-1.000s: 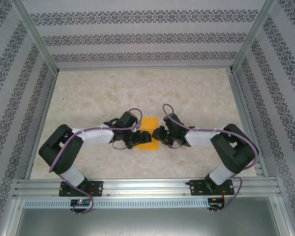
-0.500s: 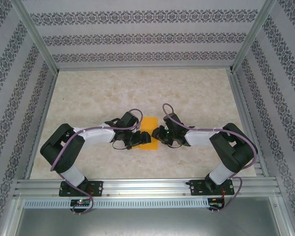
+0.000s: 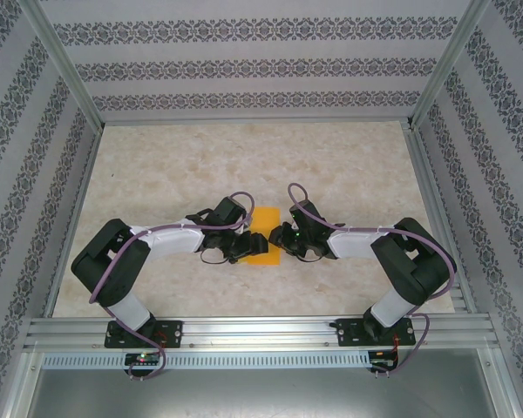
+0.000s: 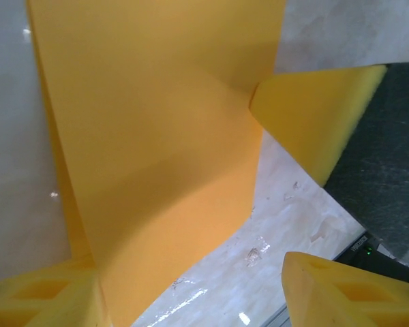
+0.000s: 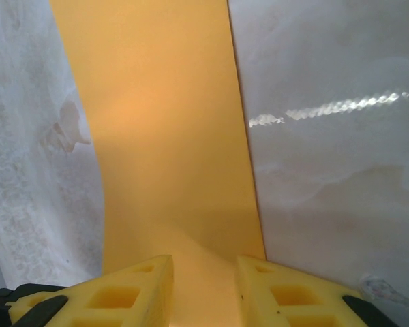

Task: Fold a paper plane with a square sheet of paper (pick it up from the middle)
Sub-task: Fold the triangle a second time at the center of the table.

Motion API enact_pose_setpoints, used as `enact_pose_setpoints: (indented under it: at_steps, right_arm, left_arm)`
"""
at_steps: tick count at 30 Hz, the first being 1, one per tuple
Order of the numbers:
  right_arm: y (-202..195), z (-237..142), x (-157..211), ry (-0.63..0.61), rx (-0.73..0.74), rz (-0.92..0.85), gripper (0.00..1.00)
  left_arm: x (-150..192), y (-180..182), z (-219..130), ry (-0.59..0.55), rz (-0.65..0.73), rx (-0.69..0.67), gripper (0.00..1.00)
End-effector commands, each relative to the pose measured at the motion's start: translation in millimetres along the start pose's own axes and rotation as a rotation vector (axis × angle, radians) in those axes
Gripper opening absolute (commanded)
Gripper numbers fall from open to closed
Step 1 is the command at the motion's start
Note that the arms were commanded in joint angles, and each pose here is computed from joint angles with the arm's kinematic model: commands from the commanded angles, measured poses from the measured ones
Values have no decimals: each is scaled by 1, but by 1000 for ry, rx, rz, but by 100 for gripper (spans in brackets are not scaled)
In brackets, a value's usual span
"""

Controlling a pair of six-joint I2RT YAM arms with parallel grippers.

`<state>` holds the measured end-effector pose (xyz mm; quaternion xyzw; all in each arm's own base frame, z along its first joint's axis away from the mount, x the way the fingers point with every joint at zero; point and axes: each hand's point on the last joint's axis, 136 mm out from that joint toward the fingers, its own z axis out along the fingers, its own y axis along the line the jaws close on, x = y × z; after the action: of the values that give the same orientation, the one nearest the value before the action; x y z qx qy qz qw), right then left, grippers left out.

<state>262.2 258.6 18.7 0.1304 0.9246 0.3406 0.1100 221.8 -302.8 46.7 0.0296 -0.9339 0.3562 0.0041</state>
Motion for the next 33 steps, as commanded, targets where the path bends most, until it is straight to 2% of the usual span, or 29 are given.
enact_pose_setpoints:
  at_steps: [1,8,15,19,22,26,31,33]
  right_arm:
    - [-24,7,7,24,66,21,31]
    - [-24,7,12,57,68,-6,22]
    - [-19,-1,11,54,60,-27,15]
    - [-10,-11,4,33,32,-42,16]
    - [-9,-22,-1,10,17,-40,19]
    - [-11,-38,-8,-32,18,-48,25]
    - [-6,-47,-10,-44,-16,-98,30]
    - [1,-47,-10,-37,-50,-117,31]
  left_arm:
    - [-2,-29,-6,-21,69,98,64]
    - [-19,-53,-6,-79,152,187,64]
    - [-30,-51,8,-93,140,172,61]
    - [-35,-50,13,-99,130,175,64]
    - [-37,-49,14,-107,124,167,68]
    - [-37,-44,15,-112,117,148,68]
    - [-38,-38,17,-114,105,129,62]
    - [-38,-34,18,-116,99,111,56]
